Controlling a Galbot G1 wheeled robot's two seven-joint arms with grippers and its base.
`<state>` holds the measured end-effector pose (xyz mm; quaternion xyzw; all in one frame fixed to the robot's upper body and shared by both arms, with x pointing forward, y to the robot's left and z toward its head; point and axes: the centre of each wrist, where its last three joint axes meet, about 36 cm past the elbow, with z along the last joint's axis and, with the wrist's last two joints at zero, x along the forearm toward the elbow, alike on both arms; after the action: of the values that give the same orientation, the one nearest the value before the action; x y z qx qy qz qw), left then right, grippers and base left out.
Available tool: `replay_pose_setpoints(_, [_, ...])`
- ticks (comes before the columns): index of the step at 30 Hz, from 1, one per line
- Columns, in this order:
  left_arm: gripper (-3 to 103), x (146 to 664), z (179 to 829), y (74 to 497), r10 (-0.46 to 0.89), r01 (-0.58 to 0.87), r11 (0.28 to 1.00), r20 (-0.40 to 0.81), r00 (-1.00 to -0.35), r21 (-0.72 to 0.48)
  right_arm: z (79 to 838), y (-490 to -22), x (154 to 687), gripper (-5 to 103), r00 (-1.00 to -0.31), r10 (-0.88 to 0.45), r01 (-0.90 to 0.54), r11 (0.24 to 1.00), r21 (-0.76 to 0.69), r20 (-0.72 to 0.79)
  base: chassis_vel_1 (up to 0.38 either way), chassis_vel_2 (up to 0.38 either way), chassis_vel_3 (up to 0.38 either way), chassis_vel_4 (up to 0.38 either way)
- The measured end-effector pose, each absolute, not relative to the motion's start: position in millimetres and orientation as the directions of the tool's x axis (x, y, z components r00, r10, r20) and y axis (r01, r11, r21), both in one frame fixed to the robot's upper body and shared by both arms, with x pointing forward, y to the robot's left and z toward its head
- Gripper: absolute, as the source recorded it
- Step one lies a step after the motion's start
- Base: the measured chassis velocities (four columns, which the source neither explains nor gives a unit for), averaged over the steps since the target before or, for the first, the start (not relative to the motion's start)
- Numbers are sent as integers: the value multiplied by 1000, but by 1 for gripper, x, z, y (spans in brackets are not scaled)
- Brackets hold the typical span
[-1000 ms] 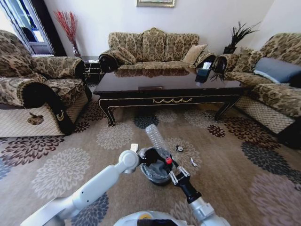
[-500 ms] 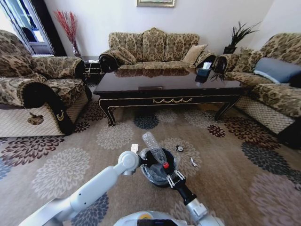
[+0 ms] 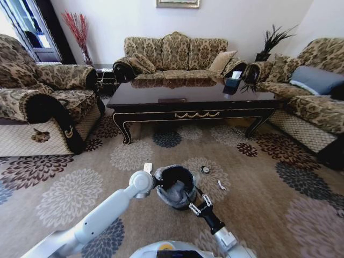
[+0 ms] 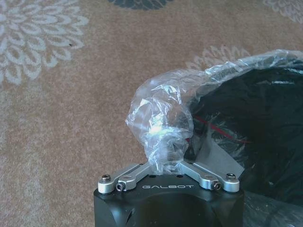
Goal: Move to the front of the table and pick up the trash from the floor, then place it into the trash bin.
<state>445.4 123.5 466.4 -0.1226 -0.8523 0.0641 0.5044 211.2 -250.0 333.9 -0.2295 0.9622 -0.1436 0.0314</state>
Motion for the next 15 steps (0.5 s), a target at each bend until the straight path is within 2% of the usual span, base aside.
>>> replay_pose_setpoints(1, [0, 446, 465, 126, 271, 139, 963, 845, -462, -233, 335, -250, 211, 82, -893, -450, -432, 854, -290, 2, 0, 0, 0, 0])
replay_pose_setpoints(3, [0, 447, 464, 127, 267, 133, 964, 846, -463, -231, 336, -250, 211, 82, -893, -450, -430, 855, -290, 0, 0, 0, 0, 0])
replay_pose_setpoints(7, [0, 459, 458, 148, 234, 70, 971, 843, -484, -230, 341, -251, 215, 99, -907, -420, -400, 876, -269, -18, 0, 0, 0, 0])
replay_pose_setpoints(15, [0, 474, 465, 193, 185, -49, 968, 831, -524, -247, 335, -268, 238, 100, -973, -225, -216, 965, -151, -48, 0, 0, 0, 0])
